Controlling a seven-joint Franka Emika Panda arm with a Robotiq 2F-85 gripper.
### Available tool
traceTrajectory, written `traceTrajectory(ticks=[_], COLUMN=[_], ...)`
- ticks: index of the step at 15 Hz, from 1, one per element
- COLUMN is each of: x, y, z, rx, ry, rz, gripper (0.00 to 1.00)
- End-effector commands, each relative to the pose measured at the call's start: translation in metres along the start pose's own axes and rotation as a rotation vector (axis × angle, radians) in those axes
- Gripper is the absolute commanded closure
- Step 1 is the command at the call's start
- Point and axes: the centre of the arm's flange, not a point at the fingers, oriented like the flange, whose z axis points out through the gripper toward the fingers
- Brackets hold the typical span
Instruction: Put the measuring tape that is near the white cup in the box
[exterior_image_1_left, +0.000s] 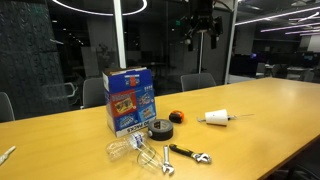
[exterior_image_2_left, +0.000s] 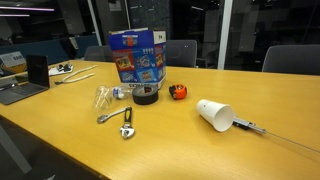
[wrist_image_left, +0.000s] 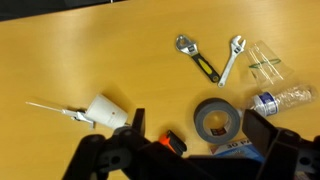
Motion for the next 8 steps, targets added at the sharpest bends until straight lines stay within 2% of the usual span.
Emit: traceTrajectory(ticks=[1, 3, 8], x=[-0.053, -0.065, -0.099], y=[0.029, 0.041, 0.076], z=[0.067, 0.095, 0.166], rx=[-0.006, -0.013, -0.015], ry=[-0.008, -0.027, 0.018], rz=[0.026, 0.041, 0.074], gripper=[0.00, 0.00, 0.00])
